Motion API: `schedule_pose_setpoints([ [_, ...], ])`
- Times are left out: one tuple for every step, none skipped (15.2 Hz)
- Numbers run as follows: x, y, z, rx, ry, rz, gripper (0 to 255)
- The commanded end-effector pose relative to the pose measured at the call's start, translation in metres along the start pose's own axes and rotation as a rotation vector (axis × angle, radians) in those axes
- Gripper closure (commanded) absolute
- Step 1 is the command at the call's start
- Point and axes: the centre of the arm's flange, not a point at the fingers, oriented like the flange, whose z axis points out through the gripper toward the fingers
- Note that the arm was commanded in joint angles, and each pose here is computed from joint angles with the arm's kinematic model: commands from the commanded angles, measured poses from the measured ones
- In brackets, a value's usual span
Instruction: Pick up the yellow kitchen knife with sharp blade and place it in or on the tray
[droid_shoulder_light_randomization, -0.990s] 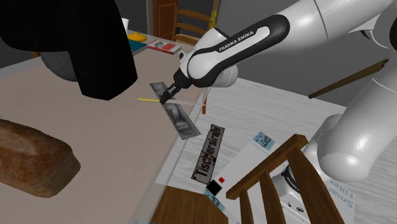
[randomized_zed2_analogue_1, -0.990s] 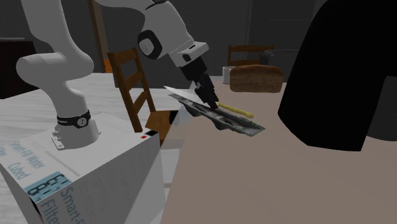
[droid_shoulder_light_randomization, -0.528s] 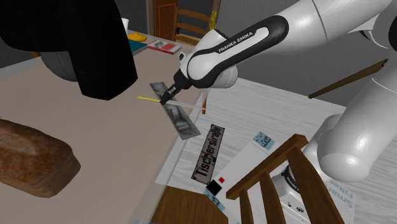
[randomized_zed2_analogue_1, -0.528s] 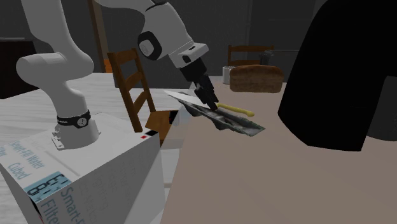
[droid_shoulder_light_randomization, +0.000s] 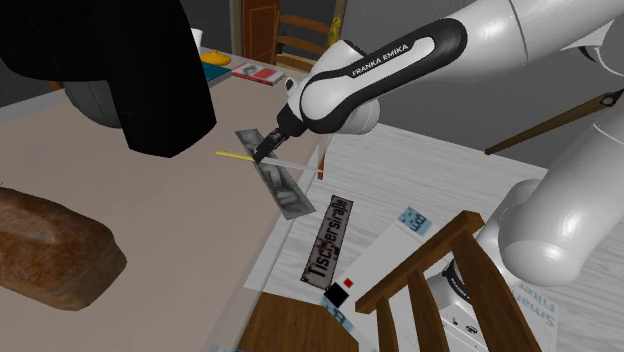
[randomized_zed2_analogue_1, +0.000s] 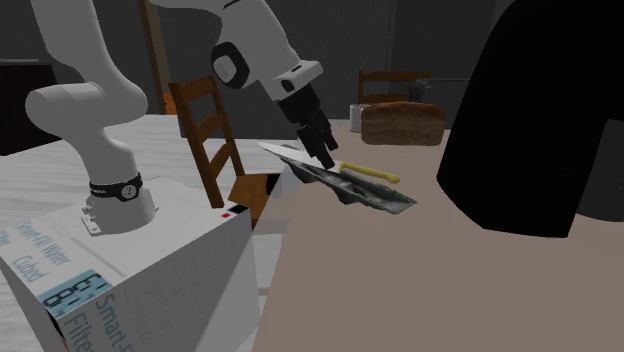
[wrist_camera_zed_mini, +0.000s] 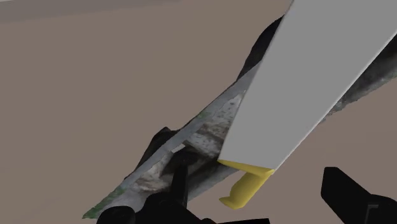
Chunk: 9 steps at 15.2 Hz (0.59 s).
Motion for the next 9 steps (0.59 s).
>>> schedule_pose_setpoints([
  [0.001,-0.001,-0.024,0.0,0.0,0.0,0],
  [0.001,-0.001,-0.035,0.0,0.0,0.0,0],
  [0.001,-0.001,-0.035,0.0,0.0,0.0,0],
  [0.001,-0.001,-0.035,0.0,0.0,0.0,0],
  [0.001,-0.001,-0.035,0.0,0.0,0.0,0],
  [0.001,-0.001,-0.035,0.0,0.0,0.0,0],
  [0.001,-0.001,-0.035,0.0,0.0,0.0,0],
  [0.001,-0.001,-0.035,0.0,0.0,0.0,0],
  [0.001,-0.001,-0.035,0.0,0.0,0.0,0],
])
